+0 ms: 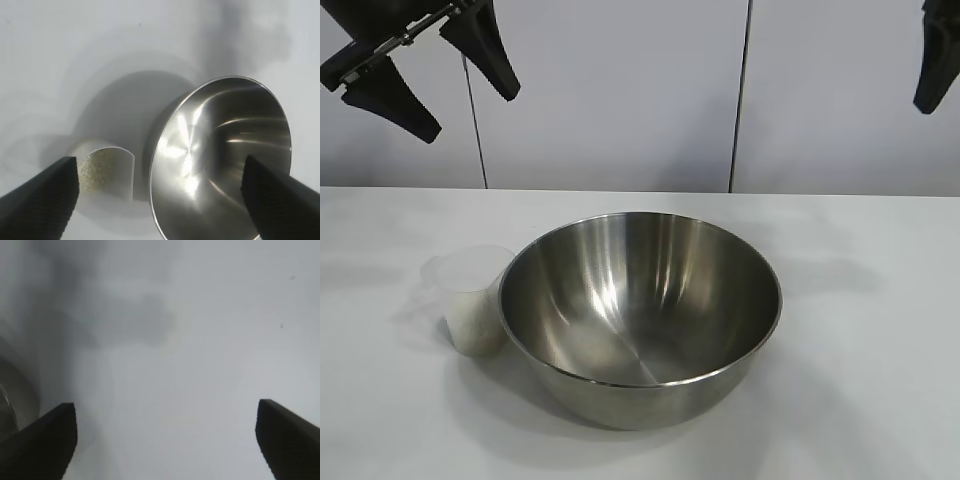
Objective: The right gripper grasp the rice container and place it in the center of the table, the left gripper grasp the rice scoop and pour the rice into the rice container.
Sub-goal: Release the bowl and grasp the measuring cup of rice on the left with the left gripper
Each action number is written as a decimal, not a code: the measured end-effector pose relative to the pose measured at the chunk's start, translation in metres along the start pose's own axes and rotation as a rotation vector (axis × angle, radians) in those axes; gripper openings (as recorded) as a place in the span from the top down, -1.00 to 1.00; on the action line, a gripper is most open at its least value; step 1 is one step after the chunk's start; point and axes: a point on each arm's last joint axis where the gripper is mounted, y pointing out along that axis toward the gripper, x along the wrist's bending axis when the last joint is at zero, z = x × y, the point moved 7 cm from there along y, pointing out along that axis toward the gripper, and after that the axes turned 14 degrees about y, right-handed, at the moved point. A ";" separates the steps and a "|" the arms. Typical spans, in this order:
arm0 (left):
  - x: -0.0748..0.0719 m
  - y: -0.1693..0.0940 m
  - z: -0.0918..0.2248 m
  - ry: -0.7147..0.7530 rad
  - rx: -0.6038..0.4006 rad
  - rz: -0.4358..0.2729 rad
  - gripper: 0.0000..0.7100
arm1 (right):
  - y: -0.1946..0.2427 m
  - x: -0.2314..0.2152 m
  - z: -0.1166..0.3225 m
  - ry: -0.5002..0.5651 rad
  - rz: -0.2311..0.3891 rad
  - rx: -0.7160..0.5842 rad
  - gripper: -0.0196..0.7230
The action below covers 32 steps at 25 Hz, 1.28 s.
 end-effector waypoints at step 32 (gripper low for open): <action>0.000 0.000 -0.001 0.000 -0.004 -0.002 -0.79 | -0.066 -0.048 0.303 -0.024 0.019 -0.595 -0.78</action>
